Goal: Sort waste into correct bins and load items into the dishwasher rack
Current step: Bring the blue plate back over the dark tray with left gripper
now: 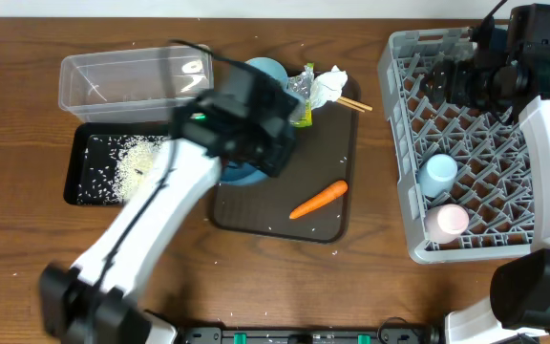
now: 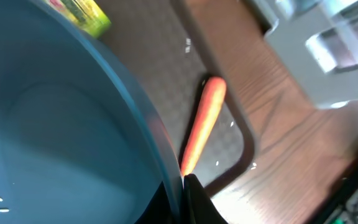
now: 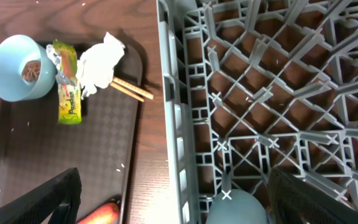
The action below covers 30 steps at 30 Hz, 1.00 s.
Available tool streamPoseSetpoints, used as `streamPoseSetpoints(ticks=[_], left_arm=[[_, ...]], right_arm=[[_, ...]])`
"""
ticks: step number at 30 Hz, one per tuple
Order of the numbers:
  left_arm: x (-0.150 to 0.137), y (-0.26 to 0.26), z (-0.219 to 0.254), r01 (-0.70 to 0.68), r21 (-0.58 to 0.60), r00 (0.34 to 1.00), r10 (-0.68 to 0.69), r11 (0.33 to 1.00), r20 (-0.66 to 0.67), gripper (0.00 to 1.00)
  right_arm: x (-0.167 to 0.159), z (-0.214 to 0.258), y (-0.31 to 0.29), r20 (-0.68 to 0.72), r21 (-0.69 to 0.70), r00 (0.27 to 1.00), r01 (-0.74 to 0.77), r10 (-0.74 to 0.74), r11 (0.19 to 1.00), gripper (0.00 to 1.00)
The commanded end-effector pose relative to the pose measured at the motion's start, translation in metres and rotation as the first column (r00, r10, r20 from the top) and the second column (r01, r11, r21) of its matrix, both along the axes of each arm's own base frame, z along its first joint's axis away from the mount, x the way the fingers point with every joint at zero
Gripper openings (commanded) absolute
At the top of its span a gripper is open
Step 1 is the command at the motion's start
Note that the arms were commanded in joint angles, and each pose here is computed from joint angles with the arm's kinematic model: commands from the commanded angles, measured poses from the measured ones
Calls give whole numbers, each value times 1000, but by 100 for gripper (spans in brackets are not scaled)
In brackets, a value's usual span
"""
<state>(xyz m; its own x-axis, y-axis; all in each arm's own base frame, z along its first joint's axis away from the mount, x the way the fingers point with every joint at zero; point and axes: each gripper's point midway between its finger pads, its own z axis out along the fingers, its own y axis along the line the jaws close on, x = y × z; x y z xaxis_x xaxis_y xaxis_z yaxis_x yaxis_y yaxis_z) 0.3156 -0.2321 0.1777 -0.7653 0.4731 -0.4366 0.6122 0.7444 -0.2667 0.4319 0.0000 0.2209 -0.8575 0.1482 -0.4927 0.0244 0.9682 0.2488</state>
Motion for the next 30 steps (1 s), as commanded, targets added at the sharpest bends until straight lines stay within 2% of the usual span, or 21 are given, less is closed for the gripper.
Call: streamPoseSetpoints(ticks=[1, 5, 9, 18, 25, 30], left_arm=[[2, -12, -37, -4, 99, 999, 8, 995, -43, 6], [3, -16, -74, -46, 218, 995, 63, 975, -73, 6], [14, 0, -82, -215, 326, 974, 226, 921, 3, 6], [44, 28, -68, -478, 364, 878, 426, 800, 218, 6], [55, 46, -44, -592, 432, 790, 382, 680, 480, 6], [59, 42, -27, -646, 408, 724, 349, 645, 595, 6]], right_arm=[[3, 3, -1, 11, -4, 1000, -10, 10, 1000, 88], [3, 3, -1, 9, -4, 1000, -10, 10, 1000, 88], [2, 3, -1, 8, -4, 1000, -10, 10, 1000, 88], [2, 2, -1, 7, -4, 1000, -10, 10, 1000, 88], [2, 3, -1, 7, -3, 1000, -10, 10, 1000, 89], [2, 3, -1, 7, -3, 1000, -10, 10, 1000, 89]])
